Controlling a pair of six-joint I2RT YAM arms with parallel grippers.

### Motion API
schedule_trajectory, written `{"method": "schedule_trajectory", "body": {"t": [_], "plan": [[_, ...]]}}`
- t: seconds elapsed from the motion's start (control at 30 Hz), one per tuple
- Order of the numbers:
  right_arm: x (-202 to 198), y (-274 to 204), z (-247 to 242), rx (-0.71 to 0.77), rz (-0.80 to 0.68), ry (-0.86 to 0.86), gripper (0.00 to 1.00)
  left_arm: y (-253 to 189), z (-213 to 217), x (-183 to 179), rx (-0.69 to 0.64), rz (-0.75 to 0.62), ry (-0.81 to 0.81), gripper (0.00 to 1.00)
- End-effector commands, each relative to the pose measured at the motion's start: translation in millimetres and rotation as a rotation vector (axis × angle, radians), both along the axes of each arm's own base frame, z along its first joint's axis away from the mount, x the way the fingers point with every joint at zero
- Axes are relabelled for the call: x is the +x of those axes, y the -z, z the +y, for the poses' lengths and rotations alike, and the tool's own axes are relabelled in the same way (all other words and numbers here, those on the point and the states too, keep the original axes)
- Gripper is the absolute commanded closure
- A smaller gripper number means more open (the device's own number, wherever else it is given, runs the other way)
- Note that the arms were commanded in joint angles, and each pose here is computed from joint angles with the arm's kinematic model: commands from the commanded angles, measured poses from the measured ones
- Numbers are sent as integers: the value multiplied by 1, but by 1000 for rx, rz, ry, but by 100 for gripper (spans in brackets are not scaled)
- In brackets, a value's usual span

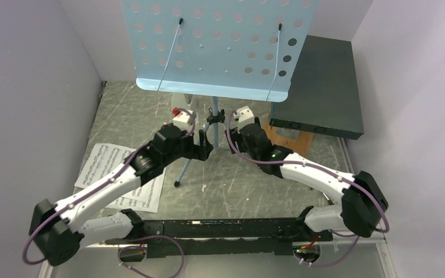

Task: Set up the instrument practice props

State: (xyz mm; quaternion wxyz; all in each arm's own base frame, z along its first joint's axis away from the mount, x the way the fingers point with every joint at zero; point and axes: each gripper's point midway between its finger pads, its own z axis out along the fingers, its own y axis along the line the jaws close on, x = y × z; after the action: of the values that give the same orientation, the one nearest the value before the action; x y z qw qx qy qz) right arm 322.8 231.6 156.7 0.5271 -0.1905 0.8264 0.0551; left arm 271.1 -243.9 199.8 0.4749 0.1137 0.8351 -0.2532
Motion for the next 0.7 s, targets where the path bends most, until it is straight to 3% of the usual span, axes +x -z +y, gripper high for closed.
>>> {"method": "schedule_trajectory", "body": {"t": [0.0,0.1,0.3,0.53,0.67], "plan": [[-24,-24,15,86,-17,-115,20,-16,25,-35,-57,81,-25,1],[-37,-28,16,93,-6,-145,16,-18,51,-49,-49,104,-101,1],[-68,-37,28,95,-10,-224,13,12,118,-51,44,257,-411,1],[-95,-35,38,62,5,-273,10,54,169,-17,88,501,-730,1],[-104,-34,36,83,12,-280,8,86,200,1,243,722,-1014,1]]}}
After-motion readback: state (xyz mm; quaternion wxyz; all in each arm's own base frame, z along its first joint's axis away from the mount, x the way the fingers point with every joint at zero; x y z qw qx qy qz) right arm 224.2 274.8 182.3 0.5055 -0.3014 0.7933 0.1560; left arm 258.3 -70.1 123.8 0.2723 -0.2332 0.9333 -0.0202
